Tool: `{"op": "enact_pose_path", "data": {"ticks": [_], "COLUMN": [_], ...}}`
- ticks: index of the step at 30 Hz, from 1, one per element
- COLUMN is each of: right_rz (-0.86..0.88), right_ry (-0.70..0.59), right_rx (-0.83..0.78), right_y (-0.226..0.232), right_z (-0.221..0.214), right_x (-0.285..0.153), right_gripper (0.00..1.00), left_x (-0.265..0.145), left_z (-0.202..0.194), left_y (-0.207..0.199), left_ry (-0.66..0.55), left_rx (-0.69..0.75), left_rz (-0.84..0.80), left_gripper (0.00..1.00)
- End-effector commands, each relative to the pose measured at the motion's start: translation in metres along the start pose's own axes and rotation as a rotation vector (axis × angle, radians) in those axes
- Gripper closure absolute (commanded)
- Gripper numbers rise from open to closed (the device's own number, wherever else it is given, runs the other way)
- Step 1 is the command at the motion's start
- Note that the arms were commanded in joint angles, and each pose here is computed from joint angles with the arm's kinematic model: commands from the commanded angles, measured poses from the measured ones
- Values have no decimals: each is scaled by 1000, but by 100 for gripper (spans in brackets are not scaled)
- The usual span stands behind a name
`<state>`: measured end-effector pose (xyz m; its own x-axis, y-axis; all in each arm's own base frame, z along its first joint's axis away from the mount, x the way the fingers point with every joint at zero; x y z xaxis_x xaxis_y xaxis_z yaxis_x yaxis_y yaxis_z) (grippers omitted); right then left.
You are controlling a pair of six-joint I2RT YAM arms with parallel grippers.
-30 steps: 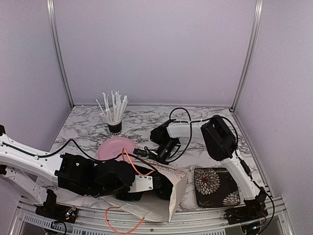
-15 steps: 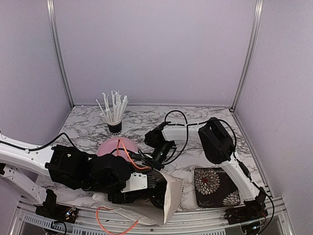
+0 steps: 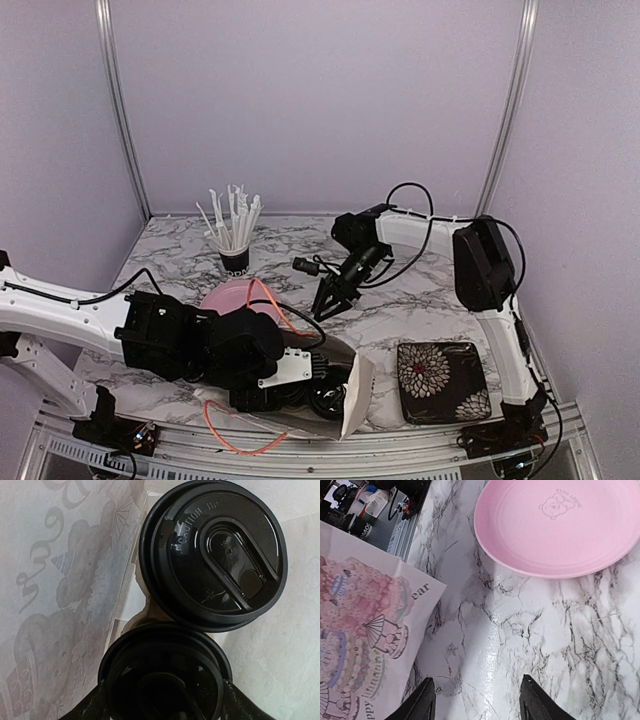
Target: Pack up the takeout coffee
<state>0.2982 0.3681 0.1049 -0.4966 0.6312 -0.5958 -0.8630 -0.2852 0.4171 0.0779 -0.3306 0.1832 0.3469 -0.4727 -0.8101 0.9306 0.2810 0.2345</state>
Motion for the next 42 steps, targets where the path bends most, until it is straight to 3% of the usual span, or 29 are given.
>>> {"op": "enact_pose_path", "data": {"ticks": [1, 7, 16, 23, 30, 42], "right_rz": [-16, 20, 57, 63, 24, -5], "right_ry": [-63, -134, -152, -155, -138, -122], "right_rx": [-89, -119, -121, -128, -148, -149], "right_y": [28, 51, 66, 72, 77, 84], "right_z": [24, 25, 14, 11, 18, 22], "right_x": [-37, -54, -58, -61, -74, -82], "right_gripper": [44, 44, 45, 45, 45, 44], "left_x": [13, 26, 57, 62, 43, 9], "left_z": [-15, -14, -31, -20, 0, 31], "left_y": [-1, 9, 16, 16, 30, 39], "left_ry": [104, 101, 185, 225, 197, 120], "left_rx": [-43, -80, -91, -109, -171, -228], "left_rz": [-81, -113, -139, -149, -81, -97], "left_gripper": [49, 49, 49, 48, 31, 16]}}
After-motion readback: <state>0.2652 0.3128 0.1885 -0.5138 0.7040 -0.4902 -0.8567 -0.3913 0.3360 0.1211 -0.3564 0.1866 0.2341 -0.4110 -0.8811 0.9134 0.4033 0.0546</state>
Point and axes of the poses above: each gripper's point midway between its finger pads, its own x axis out along the fingers, its own y axis along the line the jaws close on, z = x × y, the point moved 4 cm from there along -x, back along the fingers, and after that the axes turned 14 degrees about -x, right-handed, at the moved point
